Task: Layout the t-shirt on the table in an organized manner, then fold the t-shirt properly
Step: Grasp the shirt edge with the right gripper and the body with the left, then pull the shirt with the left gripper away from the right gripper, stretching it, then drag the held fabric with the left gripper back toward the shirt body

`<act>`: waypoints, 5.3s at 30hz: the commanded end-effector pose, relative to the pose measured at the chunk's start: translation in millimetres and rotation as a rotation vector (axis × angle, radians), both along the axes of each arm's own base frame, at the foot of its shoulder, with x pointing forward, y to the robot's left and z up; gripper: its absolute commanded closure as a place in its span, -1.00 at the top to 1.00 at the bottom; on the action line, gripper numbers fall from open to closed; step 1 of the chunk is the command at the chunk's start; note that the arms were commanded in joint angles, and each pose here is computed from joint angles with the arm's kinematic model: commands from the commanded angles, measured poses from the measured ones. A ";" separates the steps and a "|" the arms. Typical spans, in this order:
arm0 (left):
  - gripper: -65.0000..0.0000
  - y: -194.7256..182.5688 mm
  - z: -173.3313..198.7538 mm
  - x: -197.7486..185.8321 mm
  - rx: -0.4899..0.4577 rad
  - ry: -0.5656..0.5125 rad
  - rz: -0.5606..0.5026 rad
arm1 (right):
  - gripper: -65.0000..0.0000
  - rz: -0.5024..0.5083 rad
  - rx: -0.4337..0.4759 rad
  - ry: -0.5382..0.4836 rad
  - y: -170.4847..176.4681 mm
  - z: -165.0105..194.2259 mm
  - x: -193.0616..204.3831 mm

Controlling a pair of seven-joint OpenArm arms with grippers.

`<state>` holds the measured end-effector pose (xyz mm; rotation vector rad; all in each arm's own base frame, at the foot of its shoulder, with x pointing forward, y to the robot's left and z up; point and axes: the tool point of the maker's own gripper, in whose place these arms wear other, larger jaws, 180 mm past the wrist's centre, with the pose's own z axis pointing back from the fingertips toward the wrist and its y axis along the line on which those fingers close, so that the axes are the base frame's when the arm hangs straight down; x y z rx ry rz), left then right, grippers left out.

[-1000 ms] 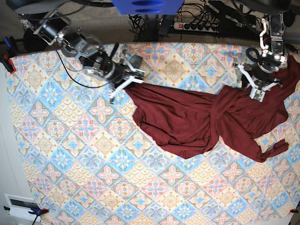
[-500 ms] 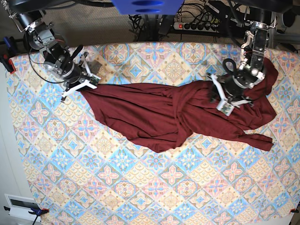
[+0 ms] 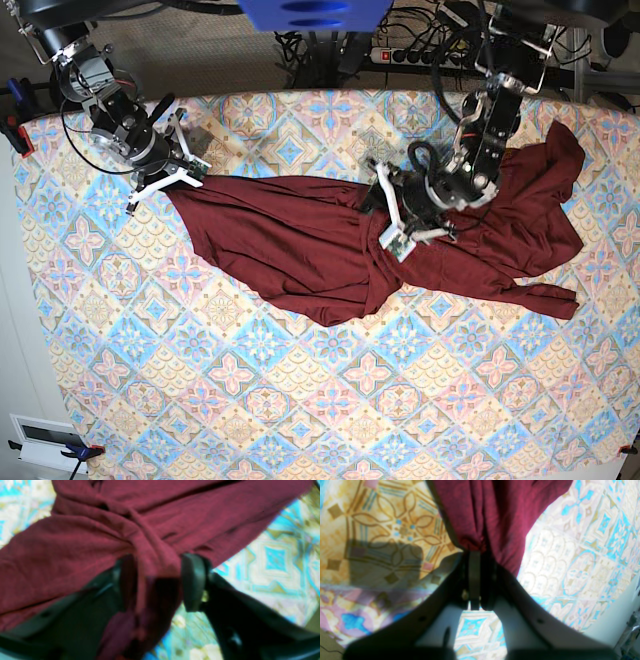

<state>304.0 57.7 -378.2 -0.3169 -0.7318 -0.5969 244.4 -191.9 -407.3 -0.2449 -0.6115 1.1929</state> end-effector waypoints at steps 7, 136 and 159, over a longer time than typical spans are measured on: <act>0.01 1.0 -1.2 18.9 -0.013 -0.003 0.022 | -1.00 0.008 -0.008 -0.038 -3.2 10.8 8.5; 0.14 264.1 -51.5 124.5 -0.399 0.178 1.191 | -1.00 -0.053 -0.003 -0.048 -7.3 3.4 30.2; -1.00 180.7 16.3 157.9 -0.292 0.080 0.836 | -1.00 -0.027 0.018 -0.083 4.2 16.6 34.4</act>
